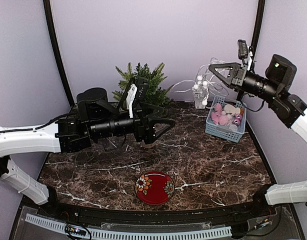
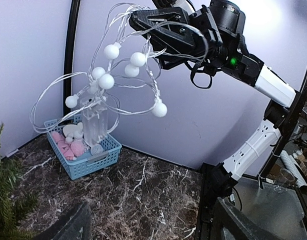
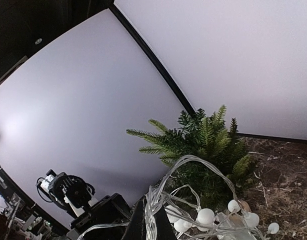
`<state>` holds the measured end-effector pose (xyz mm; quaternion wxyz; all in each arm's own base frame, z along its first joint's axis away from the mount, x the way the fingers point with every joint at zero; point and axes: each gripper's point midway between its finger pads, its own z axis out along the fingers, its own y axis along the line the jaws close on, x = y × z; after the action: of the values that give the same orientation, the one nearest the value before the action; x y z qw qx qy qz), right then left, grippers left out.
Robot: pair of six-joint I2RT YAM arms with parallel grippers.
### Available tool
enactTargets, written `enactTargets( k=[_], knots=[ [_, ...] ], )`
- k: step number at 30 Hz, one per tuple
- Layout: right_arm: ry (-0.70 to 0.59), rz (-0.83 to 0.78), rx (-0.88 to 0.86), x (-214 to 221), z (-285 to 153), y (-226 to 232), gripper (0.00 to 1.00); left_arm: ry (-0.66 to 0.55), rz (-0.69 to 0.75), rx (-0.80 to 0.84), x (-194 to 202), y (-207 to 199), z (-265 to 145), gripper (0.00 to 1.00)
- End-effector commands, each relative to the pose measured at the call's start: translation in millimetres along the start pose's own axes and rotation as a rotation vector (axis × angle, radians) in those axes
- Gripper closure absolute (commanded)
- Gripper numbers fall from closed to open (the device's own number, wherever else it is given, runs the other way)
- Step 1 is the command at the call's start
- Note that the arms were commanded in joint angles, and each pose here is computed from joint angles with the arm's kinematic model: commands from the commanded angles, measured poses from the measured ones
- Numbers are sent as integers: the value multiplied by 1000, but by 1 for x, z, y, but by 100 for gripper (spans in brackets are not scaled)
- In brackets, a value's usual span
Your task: Decorate the small christmas tree
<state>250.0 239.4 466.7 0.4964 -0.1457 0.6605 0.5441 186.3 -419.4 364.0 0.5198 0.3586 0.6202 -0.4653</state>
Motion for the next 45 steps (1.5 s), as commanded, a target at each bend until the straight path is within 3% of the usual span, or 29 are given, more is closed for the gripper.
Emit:
enactTargets(
  k=[1, 4, 12, 27, 34, 45],
  knots=[
    [-82, -43, -139, -27, 3, 47, 100, -127, 58, -41, -41, 2, 3, 14],
    [-77, -37, -184, -25, 9, 61, 100, -119, 61, -58, -40, 6, 10, 17],
    [-53, -33, -300, -18, 23, 94, 100, -105, 56, -30, -34, 5, 26, 37],
    [-16, -6, -403, -7, 36, 115, 100, -132, 57, -87, -43, 15, 30, 37],
    [10, -10, -441, -2, 39, 121, 100, -154, 43, -15, -47, 3, 34, 37],
    [20, -16, -439, -1, 35, 123, 100, -166, 43, 4, -51, 1, 39, 55]
  ],
)
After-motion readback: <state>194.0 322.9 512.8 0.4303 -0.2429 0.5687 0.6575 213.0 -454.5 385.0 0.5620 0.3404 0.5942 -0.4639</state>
